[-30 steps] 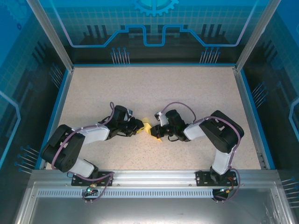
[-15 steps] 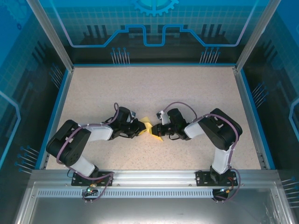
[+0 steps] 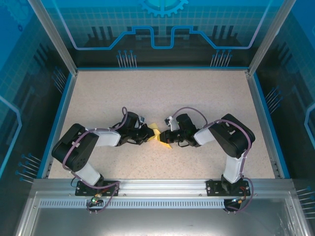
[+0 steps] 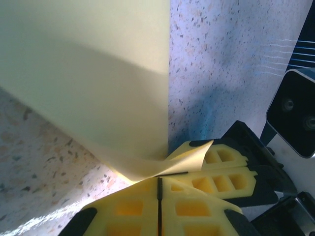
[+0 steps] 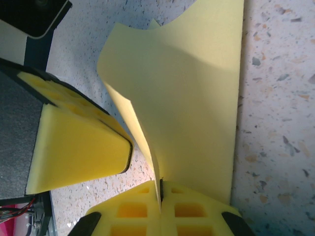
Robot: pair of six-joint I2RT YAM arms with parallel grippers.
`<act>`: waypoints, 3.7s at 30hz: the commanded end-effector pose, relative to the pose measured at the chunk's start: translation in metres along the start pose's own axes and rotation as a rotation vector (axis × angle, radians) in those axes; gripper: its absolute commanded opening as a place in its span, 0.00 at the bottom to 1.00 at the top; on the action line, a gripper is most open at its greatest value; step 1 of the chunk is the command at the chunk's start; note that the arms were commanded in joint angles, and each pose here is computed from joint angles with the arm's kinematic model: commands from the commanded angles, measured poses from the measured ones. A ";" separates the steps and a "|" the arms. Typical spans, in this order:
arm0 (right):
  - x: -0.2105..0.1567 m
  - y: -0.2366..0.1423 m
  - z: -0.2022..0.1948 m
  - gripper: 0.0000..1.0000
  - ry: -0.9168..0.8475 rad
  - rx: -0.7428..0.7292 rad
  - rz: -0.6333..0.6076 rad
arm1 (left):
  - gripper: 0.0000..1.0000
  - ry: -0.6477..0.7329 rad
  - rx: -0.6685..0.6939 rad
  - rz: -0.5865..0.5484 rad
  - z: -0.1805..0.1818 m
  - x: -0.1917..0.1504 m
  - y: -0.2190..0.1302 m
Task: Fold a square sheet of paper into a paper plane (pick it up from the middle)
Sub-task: Fold the wing for the fifth time at the center of the table.
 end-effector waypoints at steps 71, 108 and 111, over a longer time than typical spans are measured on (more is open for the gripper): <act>-0.003 -0.043 0.023 0.19 0.056 -0.210 0.208 | 0.01 0.055 0.084 0.021 0.013 0.007 0.020; -0.010 -0.029 0.007 0.19 0.050 -0.235 0.253 | 0.03 0.131 -0.028 0.051 -0.016 -0.014 0.016; -0.009 -0.030 0.010 0.21 0.037 -0.228 0.253 | 0.03 0.136 -0.031 0.048 -0.020 -0.009 0.020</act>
Point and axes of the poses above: each hand's point on the last joint's axis, 136 mm out from that joint toward the fingers, its own y axis out along the fingers, its own z axis along the line the jaws close on, x = y × z, the point moved 9 cm from there along -y, back along the fingers, and after that the axes turned 15 degrees about y, right-handed, at the moved point
